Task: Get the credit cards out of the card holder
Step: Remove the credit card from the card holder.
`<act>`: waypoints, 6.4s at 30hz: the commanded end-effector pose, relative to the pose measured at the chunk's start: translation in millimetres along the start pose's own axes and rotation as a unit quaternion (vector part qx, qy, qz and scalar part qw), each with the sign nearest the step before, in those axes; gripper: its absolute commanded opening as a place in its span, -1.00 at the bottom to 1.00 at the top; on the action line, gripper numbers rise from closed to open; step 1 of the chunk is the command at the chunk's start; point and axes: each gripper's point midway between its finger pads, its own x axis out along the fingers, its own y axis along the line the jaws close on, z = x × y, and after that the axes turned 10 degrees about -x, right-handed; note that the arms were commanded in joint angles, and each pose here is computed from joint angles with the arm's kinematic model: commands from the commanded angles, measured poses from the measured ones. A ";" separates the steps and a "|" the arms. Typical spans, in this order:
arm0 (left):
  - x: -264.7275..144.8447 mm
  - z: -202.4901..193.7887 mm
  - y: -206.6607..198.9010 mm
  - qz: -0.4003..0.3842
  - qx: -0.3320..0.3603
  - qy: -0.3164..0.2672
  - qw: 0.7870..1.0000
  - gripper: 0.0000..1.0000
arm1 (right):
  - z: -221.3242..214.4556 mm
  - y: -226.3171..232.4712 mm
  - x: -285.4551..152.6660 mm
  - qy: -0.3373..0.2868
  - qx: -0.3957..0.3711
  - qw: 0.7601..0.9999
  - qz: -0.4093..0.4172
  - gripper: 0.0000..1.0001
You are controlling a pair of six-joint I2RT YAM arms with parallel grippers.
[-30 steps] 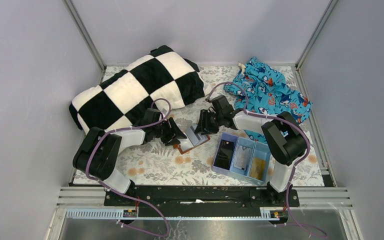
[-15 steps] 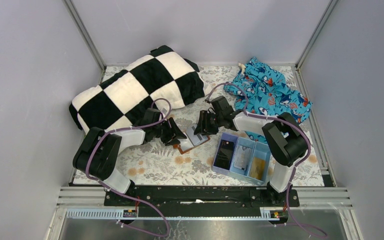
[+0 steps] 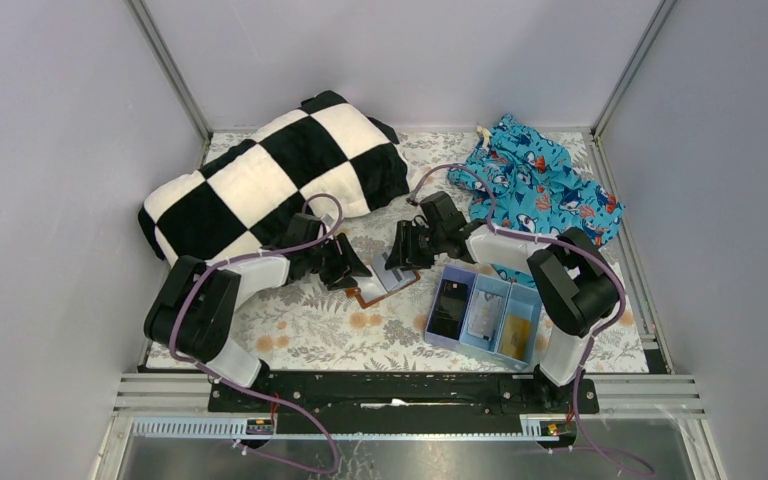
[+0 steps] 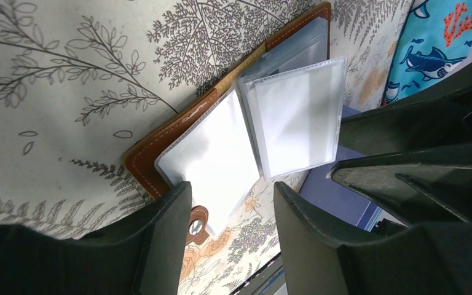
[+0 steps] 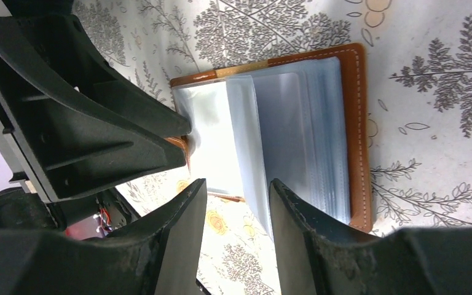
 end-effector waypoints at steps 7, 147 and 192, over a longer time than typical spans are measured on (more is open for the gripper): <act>-51.6 27.6 -41.7 -0.046 0.042 -0.079 0.995 0.18 | 11.3 50.7 -9.4 -0.012 -0.055 0.996 0.074 -0.02; 40.7 0.4 -37.9 -0.038 -0.039 -0.025 0.998 -0.02 | 17.9 -34.4 4.3 -0.028 -0.016 0.994 -0.103 -0.39; 30.6 -16.2 -31.7 -0.106 -0.039 -0.035 0.993 -1.00 | -3.4 -24.9 14.8 -0.004 0.021 0.999 -0.049 -0.41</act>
